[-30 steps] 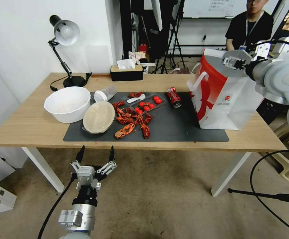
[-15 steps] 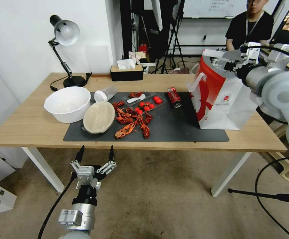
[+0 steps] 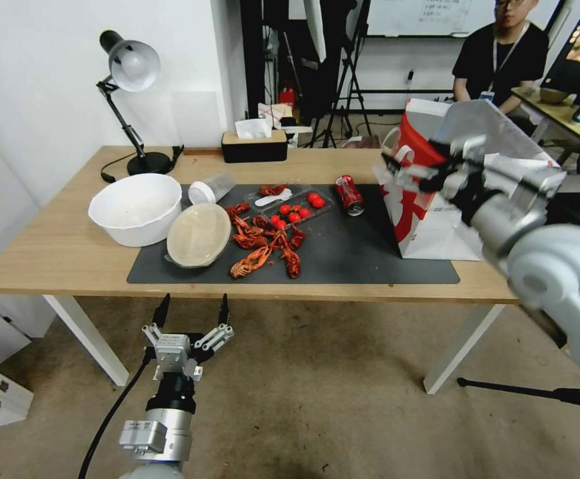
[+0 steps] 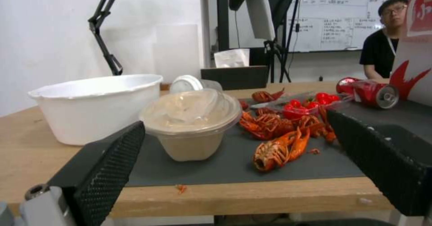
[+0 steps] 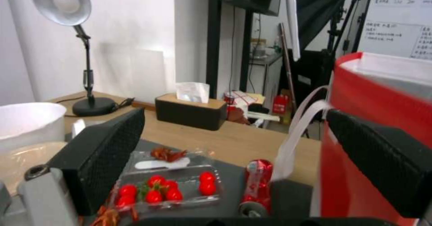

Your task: Pick up the trash from the table and place it into the takeout bag.

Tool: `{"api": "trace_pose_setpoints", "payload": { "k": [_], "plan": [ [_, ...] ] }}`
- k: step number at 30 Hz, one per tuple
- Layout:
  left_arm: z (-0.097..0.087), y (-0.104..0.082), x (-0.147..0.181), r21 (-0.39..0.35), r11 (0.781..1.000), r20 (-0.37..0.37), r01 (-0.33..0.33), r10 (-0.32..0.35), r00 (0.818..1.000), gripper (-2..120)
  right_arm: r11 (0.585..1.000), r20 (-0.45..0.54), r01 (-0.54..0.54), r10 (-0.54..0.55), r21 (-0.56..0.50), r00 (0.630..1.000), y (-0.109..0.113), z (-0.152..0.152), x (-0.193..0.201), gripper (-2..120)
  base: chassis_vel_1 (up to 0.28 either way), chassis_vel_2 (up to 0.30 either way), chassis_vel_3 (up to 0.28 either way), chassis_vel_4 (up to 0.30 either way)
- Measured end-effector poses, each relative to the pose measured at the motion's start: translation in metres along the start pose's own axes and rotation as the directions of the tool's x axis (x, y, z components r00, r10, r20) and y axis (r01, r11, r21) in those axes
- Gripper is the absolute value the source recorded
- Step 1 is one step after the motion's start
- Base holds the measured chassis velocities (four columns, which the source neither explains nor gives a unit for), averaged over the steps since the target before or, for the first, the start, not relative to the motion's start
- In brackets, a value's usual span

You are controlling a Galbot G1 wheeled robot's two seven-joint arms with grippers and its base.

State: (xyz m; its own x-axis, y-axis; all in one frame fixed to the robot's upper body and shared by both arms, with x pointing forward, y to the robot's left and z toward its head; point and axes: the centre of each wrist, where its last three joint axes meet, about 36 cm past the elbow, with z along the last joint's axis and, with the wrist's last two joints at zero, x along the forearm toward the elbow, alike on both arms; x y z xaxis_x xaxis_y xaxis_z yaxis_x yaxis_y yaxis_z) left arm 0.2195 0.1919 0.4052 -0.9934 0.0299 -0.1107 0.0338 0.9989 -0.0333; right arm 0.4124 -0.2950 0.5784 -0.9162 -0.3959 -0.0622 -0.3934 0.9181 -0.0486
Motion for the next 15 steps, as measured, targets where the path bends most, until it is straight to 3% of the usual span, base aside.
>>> {"api": "trace_pose_setpoints", "payload": {
  "k": [11, 15],
  "plan": [
    [0.0, 0.001, 0.002, 0.002, 1.0, 0.009, 0.005, -0.005, 1.0, 100, 1.0, 0.001, -0.022, 0.022, -0.003, 1.0, 0.025, 0.032, 0.017, 100, 0.0, 0.0, 0.0, 0.0],
    [0.004, 0.002, 0.001, 0.001, 1.0, 0.003, 0.008, -0.008, 1.0, 100, 0.999, 0.0, -0.043, 0.043, -0.023, 0.999, 0.039, 0.056, 0.033, 100, 0.0, 0.0, 0.0, 0.0]
  ]
}}
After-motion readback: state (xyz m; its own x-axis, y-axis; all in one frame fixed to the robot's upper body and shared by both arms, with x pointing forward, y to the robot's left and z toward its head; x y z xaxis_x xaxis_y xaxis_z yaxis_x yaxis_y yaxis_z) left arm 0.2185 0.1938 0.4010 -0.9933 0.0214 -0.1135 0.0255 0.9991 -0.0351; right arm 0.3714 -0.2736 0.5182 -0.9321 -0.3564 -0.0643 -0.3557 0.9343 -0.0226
